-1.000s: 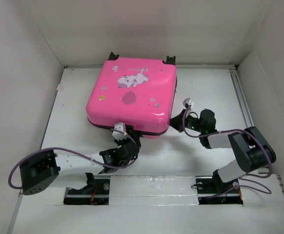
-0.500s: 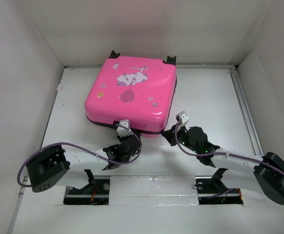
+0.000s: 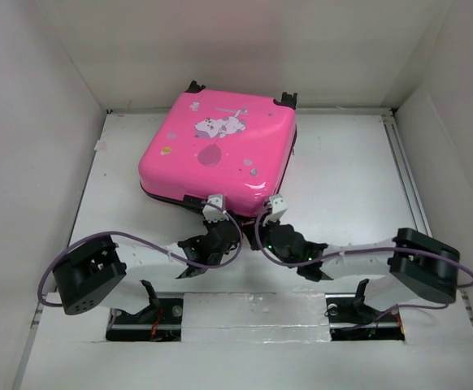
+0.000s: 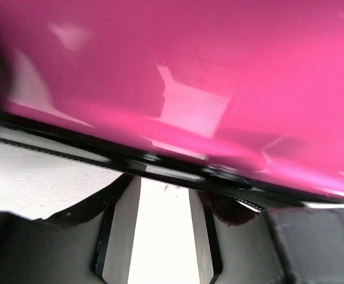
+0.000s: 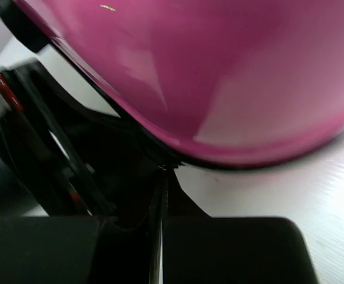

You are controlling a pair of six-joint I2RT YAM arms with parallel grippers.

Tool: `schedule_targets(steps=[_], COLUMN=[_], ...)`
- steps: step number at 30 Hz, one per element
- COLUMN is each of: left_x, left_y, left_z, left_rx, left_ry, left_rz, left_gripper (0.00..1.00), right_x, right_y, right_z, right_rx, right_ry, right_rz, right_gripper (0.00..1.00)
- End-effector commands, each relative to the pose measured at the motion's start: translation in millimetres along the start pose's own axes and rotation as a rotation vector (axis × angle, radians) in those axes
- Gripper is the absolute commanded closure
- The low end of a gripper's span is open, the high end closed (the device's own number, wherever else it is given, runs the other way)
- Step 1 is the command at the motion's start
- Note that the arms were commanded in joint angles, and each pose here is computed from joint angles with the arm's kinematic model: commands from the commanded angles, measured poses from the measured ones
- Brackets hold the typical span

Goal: Pack the luggage

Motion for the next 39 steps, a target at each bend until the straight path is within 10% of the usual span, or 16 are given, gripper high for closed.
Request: schedule_targets(steps=[1,11,23,39], left_x=[-8,33,22,1], left_y=[55,55,123,124], left_z=[-64,23,105,84], left_rx=[0.218,0.304,0.624,0.588], left_ry=[-0.169,0.004,0.001,-0.136], left_rz=[-0.162,-0.203,-0.391,-0.293], left_gripper=[0.66,0.33,0.45,0.58], right_x=[-10,-3,3,6], right_y=[-11,-14,-10,-7], right_z=[61,36,37,37], right_rx=[-0.066,-0.029,0.003,0.005], right_ry=[0.199,0.133,0.176,0.192], right_rz=[0.052,0.061,0.066,0.052], right_gripper=[1.00,1.00,1.00,1.00])
Point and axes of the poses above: each gripper's point midway between its finger pads, its own x axis back along the fingers, its own z axis along the line the jaws close on, y = z × x, the point moved 5 cm from there along x, back along the fingers, and after that the axes turned 10 degrees about x, right-handed, at the moved point
